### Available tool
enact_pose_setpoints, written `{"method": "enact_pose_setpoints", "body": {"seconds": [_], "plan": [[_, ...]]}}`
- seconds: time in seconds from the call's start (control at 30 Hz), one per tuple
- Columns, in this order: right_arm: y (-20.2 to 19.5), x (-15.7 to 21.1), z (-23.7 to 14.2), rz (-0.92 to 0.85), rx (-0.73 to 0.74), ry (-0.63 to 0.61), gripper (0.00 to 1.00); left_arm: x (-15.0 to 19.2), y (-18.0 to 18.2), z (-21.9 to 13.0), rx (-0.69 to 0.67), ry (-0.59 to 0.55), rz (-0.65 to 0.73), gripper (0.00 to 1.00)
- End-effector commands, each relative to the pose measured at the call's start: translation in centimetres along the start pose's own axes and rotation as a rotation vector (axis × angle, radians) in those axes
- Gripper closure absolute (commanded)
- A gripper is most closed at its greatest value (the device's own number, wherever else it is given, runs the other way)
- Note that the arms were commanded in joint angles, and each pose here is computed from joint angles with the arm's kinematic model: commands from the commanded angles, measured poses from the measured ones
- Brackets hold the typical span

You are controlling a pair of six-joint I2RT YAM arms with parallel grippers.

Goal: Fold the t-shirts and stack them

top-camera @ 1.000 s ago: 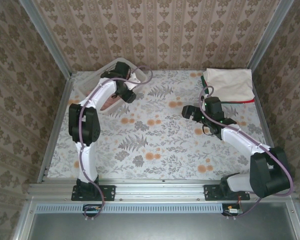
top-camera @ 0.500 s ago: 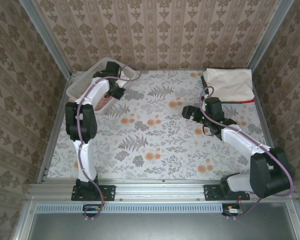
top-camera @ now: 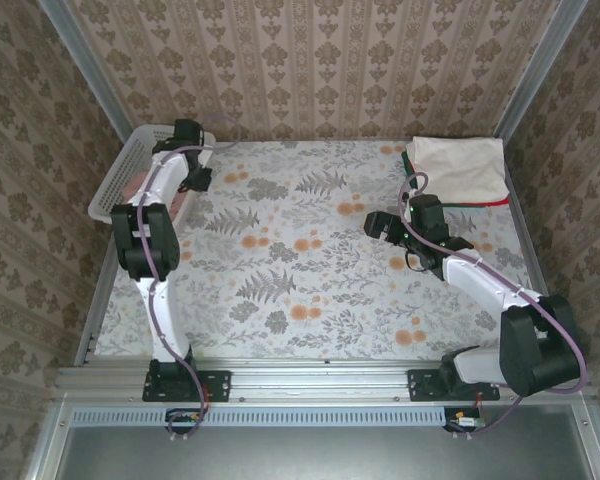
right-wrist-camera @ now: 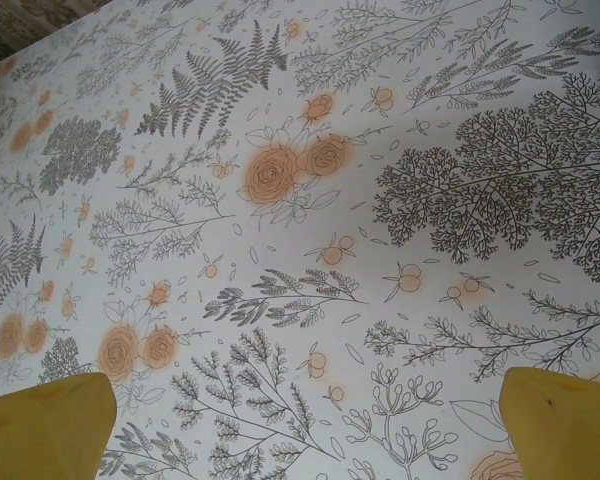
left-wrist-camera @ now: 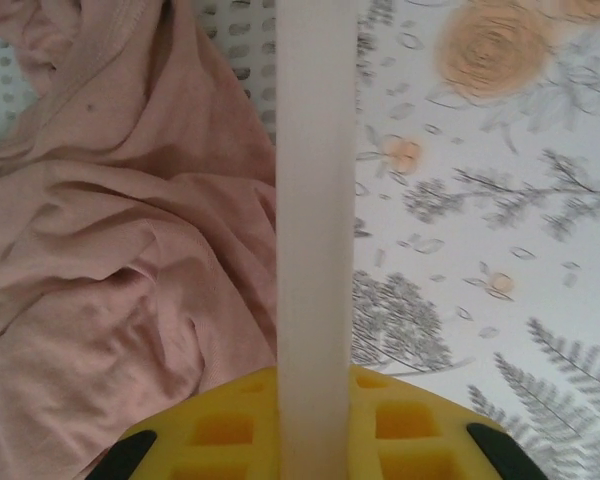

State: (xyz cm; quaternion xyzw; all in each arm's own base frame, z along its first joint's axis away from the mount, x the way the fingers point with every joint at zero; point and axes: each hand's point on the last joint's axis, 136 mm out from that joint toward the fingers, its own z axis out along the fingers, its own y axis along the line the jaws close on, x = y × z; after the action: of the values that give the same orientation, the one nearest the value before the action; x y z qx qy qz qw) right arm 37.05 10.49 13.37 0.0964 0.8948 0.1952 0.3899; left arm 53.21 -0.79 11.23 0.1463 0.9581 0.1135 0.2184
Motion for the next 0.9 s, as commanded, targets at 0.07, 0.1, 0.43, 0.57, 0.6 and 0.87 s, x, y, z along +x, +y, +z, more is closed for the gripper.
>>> {"method": "enact_pose_setpoints", "body": {"seconds": [0.07, 0.1, 0.43, 0.57, 0.6, 0.87], "plan": [[-0.3, 0.2, 0.1, 0.000, 0.006, 0.011, 0.00, -0.6, 2.3, 0.8, -0.109, 0.026, -0.062, 0.97], [-0.3, 0.2, 0.1, -0.001, 0.008, 0.011, 0.00, -0.7, 2.8, 0.8, -0.123, 0.024, -0.076, 0.98], [0.0, 0.2, 0.1, 0.000, -0.004, 0.025, 0.00, -4.0, 2.9, -5.5, -0.076, -0.082, -0.132, 0.44], [0.2, 0.3, -0.2, 0.000, -0.016, 0.021, 0.00, -4.0, 4.8, -10.3, -0.103, -0.170, -0.235, 0.30], [0.2, 0.4, -0.3, 0.000, -0.013, 0.018, 0.00, -3.6, 6.0, -10.7, -0.121, -0.183, -0.279, 0.26], [0.0, 0.8, -0.6, -0.004, -0.006, 0.025, 0.00, 0.7, 10.9, -2.3, -0.077, -0.016, -0.509, 0.36]]}}
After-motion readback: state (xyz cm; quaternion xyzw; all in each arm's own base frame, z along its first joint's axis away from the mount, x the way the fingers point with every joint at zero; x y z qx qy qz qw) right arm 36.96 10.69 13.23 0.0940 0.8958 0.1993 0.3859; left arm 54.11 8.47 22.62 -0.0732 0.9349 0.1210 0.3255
